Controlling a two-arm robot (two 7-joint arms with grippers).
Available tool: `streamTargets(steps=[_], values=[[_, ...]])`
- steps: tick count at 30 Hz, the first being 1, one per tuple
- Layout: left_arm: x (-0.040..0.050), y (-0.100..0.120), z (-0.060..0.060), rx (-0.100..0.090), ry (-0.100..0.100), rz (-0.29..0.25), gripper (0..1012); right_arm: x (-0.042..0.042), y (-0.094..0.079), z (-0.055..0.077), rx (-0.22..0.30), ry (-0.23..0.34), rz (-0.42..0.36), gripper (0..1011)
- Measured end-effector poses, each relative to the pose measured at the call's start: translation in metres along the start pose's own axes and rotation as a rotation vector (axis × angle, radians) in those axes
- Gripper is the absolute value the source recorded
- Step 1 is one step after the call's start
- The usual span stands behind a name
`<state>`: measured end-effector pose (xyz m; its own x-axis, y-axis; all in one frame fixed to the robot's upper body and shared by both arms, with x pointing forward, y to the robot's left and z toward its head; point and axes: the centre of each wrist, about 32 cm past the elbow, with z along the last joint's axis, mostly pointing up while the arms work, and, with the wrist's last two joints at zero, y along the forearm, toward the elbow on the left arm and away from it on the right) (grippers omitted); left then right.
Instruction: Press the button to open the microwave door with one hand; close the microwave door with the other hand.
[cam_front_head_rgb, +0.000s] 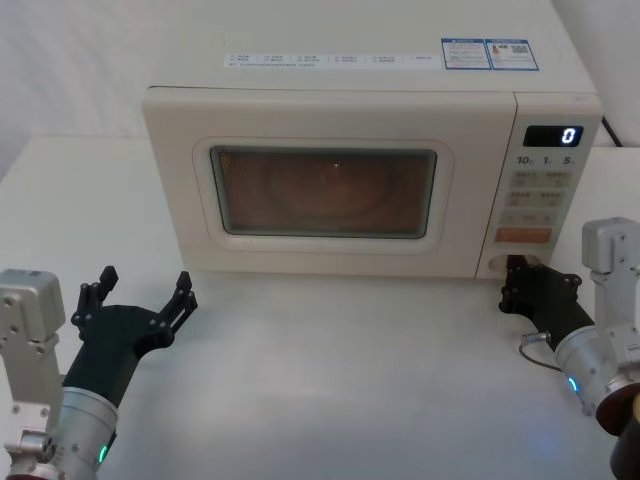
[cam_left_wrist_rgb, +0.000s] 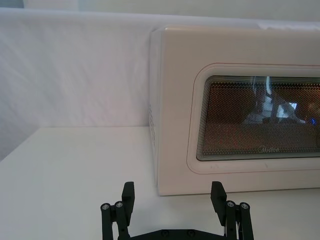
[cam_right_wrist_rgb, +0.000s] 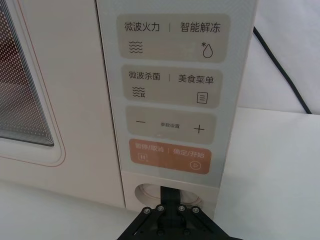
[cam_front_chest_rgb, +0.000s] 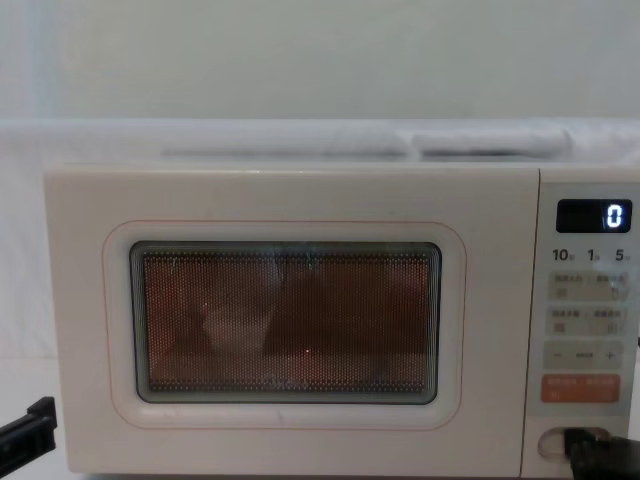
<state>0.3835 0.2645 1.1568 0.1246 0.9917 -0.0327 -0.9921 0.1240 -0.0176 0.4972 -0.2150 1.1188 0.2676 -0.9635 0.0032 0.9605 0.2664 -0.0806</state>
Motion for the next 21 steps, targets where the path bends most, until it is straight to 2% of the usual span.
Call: streamTargets(steps=[21], values=[[0.0000,0.0000,0.0000,0.000,0.000,0.000,1001,-0.0042,0.0060,-0.0006,0.012,0.017,0.002,0]])
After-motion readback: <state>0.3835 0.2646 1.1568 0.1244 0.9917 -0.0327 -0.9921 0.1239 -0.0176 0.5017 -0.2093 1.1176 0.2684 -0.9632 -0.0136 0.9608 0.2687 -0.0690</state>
